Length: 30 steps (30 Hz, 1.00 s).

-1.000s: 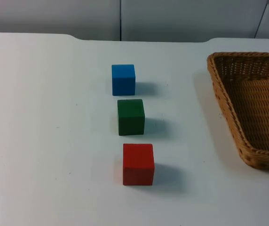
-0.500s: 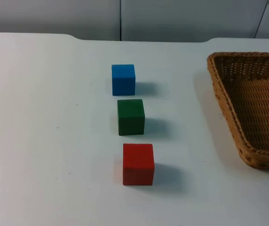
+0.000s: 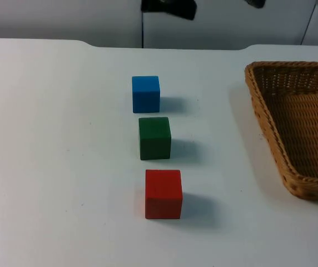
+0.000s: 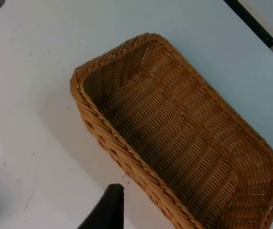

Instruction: Pick up the basket with the left hand and place the blue cube into the basket with the right hand.

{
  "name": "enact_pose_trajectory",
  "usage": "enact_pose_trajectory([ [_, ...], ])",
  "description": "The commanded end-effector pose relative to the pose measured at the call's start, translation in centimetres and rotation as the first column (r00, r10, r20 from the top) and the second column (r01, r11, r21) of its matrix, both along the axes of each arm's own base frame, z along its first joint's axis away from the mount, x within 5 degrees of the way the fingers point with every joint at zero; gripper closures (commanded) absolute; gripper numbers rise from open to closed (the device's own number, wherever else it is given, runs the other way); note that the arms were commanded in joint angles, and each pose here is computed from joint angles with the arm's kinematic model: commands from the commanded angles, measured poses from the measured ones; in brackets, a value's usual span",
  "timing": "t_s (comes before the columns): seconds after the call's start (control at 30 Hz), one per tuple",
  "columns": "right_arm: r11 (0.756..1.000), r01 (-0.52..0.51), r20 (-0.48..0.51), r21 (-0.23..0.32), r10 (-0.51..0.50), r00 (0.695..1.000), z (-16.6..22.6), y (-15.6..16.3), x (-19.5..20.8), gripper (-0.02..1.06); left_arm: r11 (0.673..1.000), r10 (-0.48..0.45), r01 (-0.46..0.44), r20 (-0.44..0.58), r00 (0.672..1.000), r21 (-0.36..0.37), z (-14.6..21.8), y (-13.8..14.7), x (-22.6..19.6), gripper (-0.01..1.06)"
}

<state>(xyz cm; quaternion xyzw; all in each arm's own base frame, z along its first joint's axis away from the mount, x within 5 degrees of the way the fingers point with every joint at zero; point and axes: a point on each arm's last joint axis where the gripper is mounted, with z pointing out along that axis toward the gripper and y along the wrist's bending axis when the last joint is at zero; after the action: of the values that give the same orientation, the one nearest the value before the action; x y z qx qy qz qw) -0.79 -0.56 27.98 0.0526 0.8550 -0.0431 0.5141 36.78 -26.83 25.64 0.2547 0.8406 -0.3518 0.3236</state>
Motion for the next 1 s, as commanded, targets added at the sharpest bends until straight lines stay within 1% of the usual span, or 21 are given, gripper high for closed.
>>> enact_pose_trajectory([
  [0.0,1.000,0.001,0.005,0.001,-0.001,1.000,-0.1,0.0,0.1,0.04,1.000,-0.003,0.004,-0.039,0.999,0.012,-1.6,-2.5,0.9,0.00],
  [0.03,1.000,0.001,0.005,0.001,-0.001,1.000,-0.1,0.0,0.1,0.04,1.000,-0.003,0.004,-0.039,0.999,0.012,-1.6,-2.5,0.9,0.00],
  [0.13,1.000,0.001,0.005,0.001,-0.001,1.000,-0.1,0.0,0.1,0.04,0.999,-0.007,0.012,-0.084,0.996,0.053,-4.0,-4.4,1.8,0.00],
  [0.17,1.000,0.001,0.005,0.001,-0.001,1.000,-0.1,0.0,0.1,0.04,0.998,-0.012,0.017,-0.092,0.996,0.063,-4.4,-5.1,1.9,0.00],
  [0.2,1.000,0.001,0.005,0.001,-0.001,1.000,-0.1,0.0,0.1,0.04,0.998,-0.012,0.017,-0.092,0.996,0.063,-4.4,-5.1,1.9,0.00],
  [0.27,1.000,0.001,0.005,0.001,-0.001,1.000,-0.1,0.0,0.1,0.04,0.994,-0.013,0.025,-0.106,0.994,0.106,-6.4,-6.5,2.6,0.00],
  [0.33,1.000,0.001,0.005,0.001,-0.001,1.000,-0.1,0.0,0.1,0.04,0.991,-0.004,0.022,-0.135,0.991,0.134,-7.8,-7.4,3.0,0.00],
  [0.37,1.000,0.001,0.005,0.001,-0.001,1.000,-0.1,0.0,0.1,0.04,0.991,-0.004,0.022,-0.135,0.991,0.134,-7.8,-7.4,3.0,0.00],
  [0.43,1.000,0.001,0.005,0.001,-0.001,1.000,-0.1,0.0,0.1,0.04,0.990,0.002,0.023,-0.180,0.984,0.139,-9.3,-8.3,3.3,0.00],
  [0.5,1.000,0.001,0.005,0.001,-0.001,1.000,-0.1,0.0,0.1,0.04,0.990,-0.013,0.042,-0.204,0.979,0.137,-10.1,-9.1,3.6,0.00],
  [0.57,1.000,0.001,0.005,0.001,-0.001,1.000,-0.1,0.0,0.1,0.04,0.989,-0.021,0.052,-0.211,0.977,0.139,-10.6,-9.5,3.6,0.00],
  [0.67,1.000,0.001,0.005,0.001,-0.001,1.000,-0.1,0.0,0.1,0.04,0.987,-0.009,0.045,-0.221,0.975,0.156,-11.8,-10.3,3.9,0.00],
  [0.97,1.000,0.001,0.005,0.001,-0.001,1.000,-0.1,0.0,0.1,0.04,0.986,0.003,0.037,-0.238,0.971,0.165,-13.9,-11.4,4.1,0.00],
])
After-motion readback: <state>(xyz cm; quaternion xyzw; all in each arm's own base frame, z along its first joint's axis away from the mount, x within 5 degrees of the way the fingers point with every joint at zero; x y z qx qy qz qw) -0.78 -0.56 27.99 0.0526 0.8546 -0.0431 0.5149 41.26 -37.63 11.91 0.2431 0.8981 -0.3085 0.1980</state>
